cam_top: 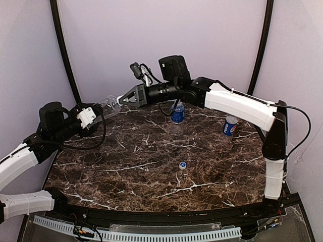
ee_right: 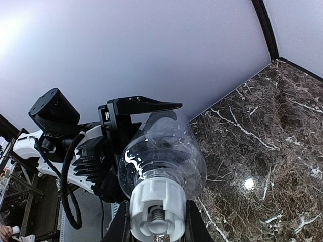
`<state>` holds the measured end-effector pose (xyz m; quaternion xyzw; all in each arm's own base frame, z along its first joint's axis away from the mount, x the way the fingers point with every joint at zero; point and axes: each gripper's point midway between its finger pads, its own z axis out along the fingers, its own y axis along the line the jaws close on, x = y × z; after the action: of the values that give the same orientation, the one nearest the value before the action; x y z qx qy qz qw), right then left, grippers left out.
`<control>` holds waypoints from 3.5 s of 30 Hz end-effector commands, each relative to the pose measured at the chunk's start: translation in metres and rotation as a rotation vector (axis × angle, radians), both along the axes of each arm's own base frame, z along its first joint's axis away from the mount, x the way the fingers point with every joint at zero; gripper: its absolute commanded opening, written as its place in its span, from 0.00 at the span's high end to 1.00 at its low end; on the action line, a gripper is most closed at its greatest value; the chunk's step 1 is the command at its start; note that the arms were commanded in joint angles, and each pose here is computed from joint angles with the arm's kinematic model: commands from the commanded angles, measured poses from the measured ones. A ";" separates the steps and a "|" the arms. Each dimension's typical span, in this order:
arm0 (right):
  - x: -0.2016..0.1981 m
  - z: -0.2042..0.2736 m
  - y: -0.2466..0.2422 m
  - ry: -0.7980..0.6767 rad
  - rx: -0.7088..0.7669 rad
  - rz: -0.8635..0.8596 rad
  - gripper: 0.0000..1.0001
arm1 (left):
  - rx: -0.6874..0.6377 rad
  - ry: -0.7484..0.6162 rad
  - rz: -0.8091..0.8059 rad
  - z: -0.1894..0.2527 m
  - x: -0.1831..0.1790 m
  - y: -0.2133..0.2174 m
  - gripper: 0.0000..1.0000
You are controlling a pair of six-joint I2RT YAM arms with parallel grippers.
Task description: Unscrew the bottle caps
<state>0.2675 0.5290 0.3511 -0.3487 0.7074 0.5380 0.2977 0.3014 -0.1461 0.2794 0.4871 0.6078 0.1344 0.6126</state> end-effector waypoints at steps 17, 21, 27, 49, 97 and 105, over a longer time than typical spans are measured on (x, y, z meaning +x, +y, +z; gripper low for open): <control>-0.130 -0.089 -0.027 -1.403 -0.212 0.673 1.00 | -0.075 0.561 -0.446 -0.064 -0.103 -0.048 0.70; -0.124 -0.092 -0.025 -1.579 -0.272 0.670 1.00 | -0.088 0.601 -0.470 -0.066 -0.111 -0.050 0.70; -0.115 -0.091 -0.022 -1.712 -0.315 0.649 1.00 | -0.095 0.611 -0.478 -0.066 -0.113 -0.050 0.66; -0.116 -0.078 -0.022 -1.749 -0.257 0.551 0.80 | -0.079 0.554 -0.466 -0.061 -0.107 -0.049 0.72; -0.011 -0.005 -0.025 0.112 -0.091 -0.029 0.05 | -0.082 0.141 -0.092 -0.032 -0.020 -0.015 0.72; -0.017 -0.008 -0.008 0.115 -0.080 0.030 0.24 | -0.076 0.146 -0.094 -0.034 -0.020 -0.015 0.72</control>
<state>0.2608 0.5125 0.3311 -0.3249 0.7557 0.5170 0.2368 0.2813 -0.1604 0.2472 0.4987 0.6369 0.0426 0.5863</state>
